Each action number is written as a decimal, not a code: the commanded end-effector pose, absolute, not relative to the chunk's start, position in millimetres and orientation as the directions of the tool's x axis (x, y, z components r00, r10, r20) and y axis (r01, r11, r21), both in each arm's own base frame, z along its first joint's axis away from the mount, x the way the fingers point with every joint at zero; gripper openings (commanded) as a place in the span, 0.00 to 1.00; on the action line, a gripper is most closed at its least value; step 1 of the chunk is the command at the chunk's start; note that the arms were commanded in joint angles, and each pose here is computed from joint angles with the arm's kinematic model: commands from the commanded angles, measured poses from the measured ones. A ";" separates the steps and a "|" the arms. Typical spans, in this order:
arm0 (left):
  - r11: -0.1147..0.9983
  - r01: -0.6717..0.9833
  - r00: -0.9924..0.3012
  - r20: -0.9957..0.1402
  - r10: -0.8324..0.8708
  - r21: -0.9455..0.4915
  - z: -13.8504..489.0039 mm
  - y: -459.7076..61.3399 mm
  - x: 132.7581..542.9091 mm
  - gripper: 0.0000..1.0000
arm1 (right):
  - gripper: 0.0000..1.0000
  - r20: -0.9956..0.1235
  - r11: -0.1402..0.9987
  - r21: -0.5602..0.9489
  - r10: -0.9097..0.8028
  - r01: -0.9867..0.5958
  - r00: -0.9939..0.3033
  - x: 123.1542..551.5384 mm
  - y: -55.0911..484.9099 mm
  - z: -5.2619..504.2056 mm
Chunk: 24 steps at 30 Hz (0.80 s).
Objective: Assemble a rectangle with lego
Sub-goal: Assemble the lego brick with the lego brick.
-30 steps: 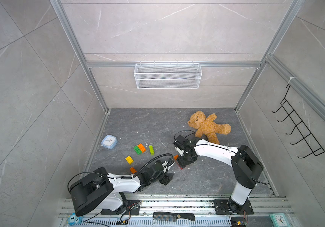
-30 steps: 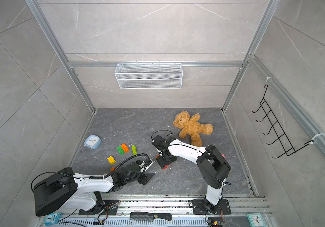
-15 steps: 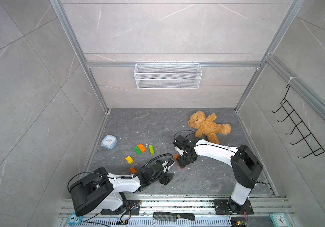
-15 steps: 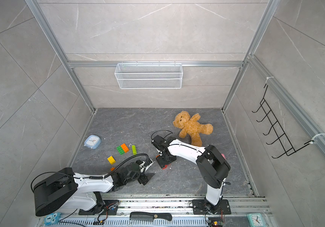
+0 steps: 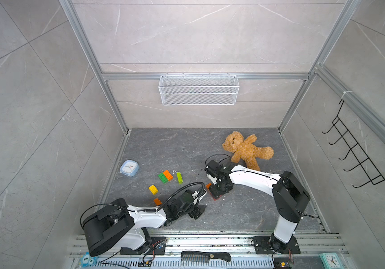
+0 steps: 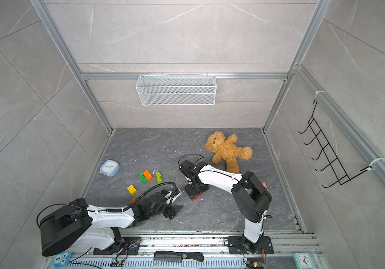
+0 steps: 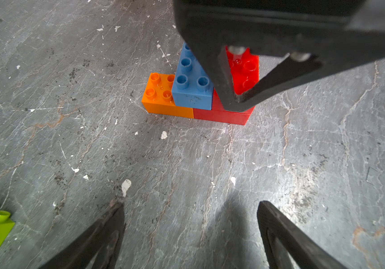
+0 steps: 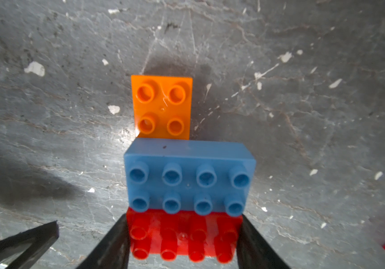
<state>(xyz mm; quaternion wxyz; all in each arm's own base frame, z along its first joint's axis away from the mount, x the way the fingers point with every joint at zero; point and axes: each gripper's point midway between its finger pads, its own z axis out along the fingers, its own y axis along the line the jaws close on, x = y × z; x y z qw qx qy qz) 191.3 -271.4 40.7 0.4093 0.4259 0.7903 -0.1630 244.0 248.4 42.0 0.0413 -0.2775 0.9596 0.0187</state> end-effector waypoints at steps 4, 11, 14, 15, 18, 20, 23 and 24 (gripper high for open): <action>0.572 0.814 -0.259 -0.817 0.515 0.103 55.0 -276.7 193.9 0.91 | 0.00 0.075 0.832 -0.125 -0.536 -0.541 -0.841 233.5 211.6 -10.0; 0.571 0.814 -0.258 -0.814 0.520 0.107 53.8 -275.7 193.6 0.91 | 0.00 0.076 0.830 -0.160 -0.529 -0.534 -0.845 230.3 205.7 -15.3; 0.570 0.815 -0.256 -0.815 0.520 0.108 54.5 -277.2 194.6 0.91 | 0.00 0.083 0.823 -0.192 -0.529 -0.535 -0.844 231.9 201.4 -15.3; 0.568 0.816 -0.253 -0.816 0.520 0.109 55.3 -278.2 194.8 0.91 | 0.00 0.079 0.822 -0.197 -0.530 -0.534 -0.844 232.5 201.9 -14.7; 0.568 0.816 -0.252 -0.817 0.519 0.110 56.5 -279.2 195.9 0.91 | 0.00 0.084 0.820 -0.197 -0.531 -0.537 -0.843 231.7 203.4 -15.9; 0.567 0.816 -0.249 -0.819 0.517 0.109 57.7 -279.7 195.9 0.91 | 0.00 0.084 0.824 -0.178 -0.532 -0.538 -0.843 229.1 207.1 -18.7; 0.567 0.816 -0.248 -0.819 0.517 0.111 59.2 -279.3 195.9 0.91 | 0.00 0.095 0.821 -0.177 -0.534 -0.542 -0.840 228.3 207.5 -23.1; 0.567 0.816 -0.247 -0.820 0.517 0.112 60.0 -279.1 195.8 0.91 | 0.00 0.105 0.819 -0.184 -0.534 -0.544 -0.839 228.0 205.6 -25.5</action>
